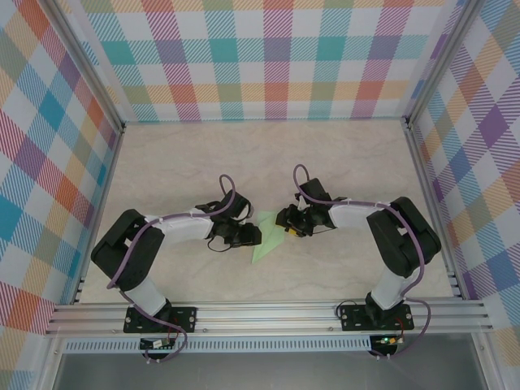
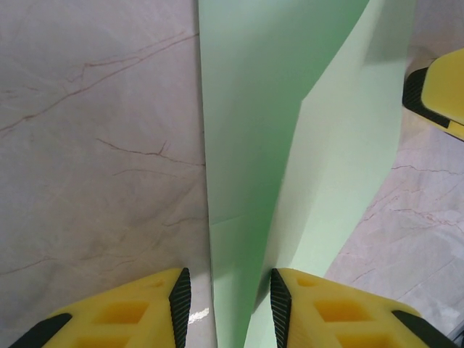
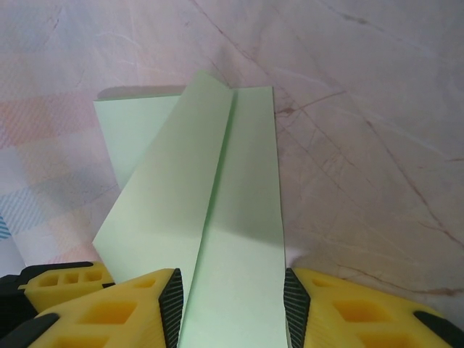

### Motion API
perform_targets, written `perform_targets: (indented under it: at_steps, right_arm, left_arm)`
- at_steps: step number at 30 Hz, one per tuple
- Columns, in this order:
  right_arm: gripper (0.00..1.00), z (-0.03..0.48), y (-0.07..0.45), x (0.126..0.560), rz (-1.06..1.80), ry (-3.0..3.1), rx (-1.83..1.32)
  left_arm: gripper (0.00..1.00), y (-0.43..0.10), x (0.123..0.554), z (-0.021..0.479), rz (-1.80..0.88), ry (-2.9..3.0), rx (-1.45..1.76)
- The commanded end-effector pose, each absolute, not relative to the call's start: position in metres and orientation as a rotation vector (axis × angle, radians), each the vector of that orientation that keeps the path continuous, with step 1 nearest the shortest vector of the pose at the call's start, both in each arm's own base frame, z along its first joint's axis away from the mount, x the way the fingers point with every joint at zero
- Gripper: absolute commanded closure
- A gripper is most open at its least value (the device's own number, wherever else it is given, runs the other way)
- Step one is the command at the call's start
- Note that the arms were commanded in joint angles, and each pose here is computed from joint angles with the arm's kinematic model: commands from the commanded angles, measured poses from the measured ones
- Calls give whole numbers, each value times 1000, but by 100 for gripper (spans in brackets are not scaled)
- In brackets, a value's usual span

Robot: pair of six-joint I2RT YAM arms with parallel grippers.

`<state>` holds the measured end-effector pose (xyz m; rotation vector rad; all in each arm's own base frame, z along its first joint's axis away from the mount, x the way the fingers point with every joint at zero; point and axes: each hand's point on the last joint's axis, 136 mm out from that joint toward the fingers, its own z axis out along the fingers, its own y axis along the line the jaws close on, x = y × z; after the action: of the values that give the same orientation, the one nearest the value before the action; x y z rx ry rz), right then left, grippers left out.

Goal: Fold a paper plane with a square sheet of paper (pick it up from the middle)
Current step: Turn over the paper at the center of the table.

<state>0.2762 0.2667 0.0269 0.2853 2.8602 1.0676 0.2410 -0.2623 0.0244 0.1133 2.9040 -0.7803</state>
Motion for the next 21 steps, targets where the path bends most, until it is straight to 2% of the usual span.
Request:
perform_targets:
  at_steps: [1,12,21]
  right_arm:
    - [57,21,280,261,1149,2899,245]
    - [57,39,284,262,1203,2855,236]
    - [54,43,253,253,980,2877,327]
  left_arm:
    - [63,-261,246,23,-765,2906,108]
    - [68,-256,244,18,-728,2925,96]
    - [70,-255,241,14,-723,2938,99]
